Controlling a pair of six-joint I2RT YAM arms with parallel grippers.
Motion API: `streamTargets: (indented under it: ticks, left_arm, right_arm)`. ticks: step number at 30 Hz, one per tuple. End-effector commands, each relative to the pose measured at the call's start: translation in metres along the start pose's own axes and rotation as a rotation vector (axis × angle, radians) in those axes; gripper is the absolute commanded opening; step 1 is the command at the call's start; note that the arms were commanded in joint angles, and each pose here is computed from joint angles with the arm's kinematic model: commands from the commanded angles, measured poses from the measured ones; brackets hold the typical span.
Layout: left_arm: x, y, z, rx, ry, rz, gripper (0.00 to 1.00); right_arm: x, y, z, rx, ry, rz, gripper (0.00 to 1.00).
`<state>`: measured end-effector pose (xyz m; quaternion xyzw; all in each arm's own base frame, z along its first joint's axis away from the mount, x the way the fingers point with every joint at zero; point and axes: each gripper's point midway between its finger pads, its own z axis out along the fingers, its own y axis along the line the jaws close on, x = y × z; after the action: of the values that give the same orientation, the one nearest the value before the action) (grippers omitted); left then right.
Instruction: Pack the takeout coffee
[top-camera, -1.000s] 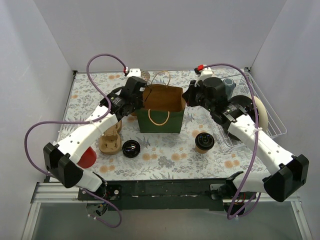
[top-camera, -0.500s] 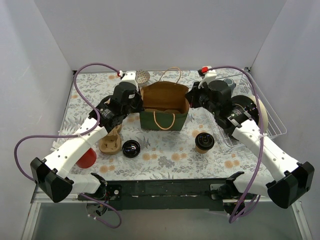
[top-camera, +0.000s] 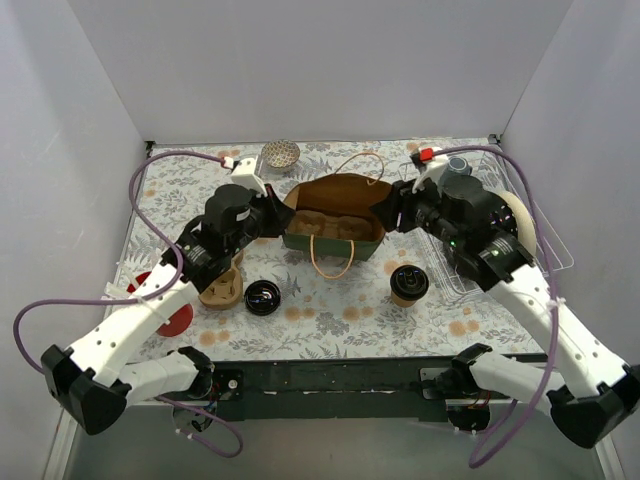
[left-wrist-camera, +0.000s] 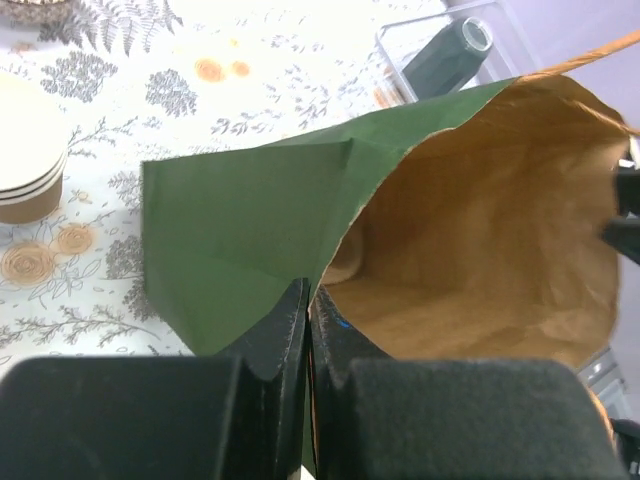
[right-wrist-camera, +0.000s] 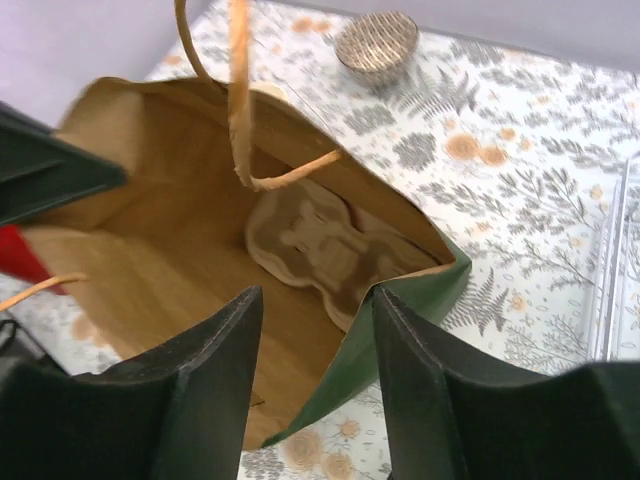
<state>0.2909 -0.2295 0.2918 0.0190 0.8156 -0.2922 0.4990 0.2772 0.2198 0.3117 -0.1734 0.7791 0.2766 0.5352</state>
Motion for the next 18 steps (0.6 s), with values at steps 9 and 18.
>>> streamTargets:
  ticks: [9, 18]
  left_arm:
    - [0.026, 0.015, -0.047, 0.105, -0.14, 0.005, 0.0]
    - [0.049, 0.032, -0.064, 0.107, -0.131, 0.082, 0.0]
  right_arm:
    - [-0.029, 0.016, -0.099, 0.002, -0.179, 0.239, 0.53]
    - [-0.01, 0.031, -0.101, -0.035, -0.004, 0.314, 0.5]
